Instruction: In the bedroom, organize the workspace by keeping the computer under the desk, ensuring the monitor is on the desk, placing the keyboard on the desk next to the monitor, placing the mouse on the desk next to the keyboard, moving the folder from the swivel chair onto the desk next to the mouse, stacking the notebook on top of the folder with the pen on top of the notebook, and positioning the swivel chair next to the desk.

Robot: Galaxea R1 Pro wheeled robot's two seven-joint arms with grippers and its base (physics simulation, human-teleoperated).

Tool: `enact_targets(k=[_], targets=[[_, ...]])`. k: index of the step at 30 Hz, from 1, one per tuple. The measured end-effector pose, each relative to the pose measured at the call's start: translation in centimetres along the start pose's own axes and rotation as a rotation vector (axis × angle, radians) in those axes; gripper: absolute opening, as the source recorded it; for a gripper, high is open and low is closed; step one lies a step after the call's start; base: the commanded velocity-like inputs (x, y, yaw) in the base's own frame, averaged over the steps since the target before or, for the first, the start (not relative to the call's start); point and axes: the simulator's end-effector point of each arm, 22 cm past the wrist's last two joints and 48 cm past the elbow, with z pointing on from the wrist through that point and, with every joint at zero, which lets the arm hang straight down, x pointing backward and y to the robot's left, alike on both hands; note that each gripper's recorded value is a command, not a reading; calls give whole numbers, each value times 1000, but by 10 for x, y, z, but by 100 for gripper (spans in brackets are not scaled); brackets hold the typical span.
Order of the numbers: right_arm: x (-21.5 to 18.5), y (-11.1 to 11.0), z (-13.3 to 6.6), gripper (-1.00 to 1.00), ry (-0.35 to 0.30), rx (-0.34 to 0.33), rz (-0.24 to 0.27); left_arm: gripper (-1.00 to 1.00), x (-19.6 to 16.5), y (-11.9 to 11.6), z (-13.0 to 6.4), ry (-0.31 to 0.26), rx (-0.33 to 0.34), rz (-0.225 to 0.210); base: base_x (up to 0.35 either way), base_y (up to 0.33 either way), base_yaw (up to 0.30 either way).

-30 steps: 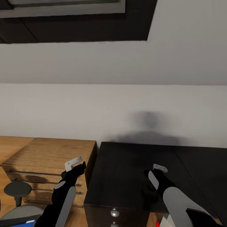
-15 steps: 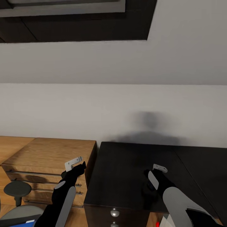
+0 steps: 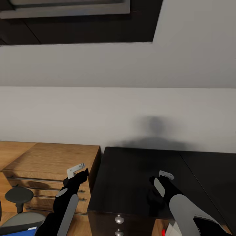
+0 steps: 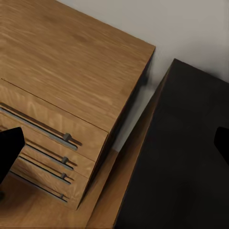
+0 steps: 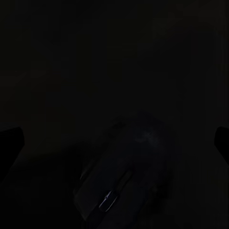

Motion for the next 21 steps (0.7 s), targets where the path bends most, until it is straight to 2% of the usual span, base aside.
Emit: enact_targets(k=[6,21], targets=[[0,0,0,100,0,0,-1,100,0,1,0,1,-1,1,-121,0,0],[0,0,0,100,-2,0,-1,100,0,1,0,1,-1,2,-12,0,0]])
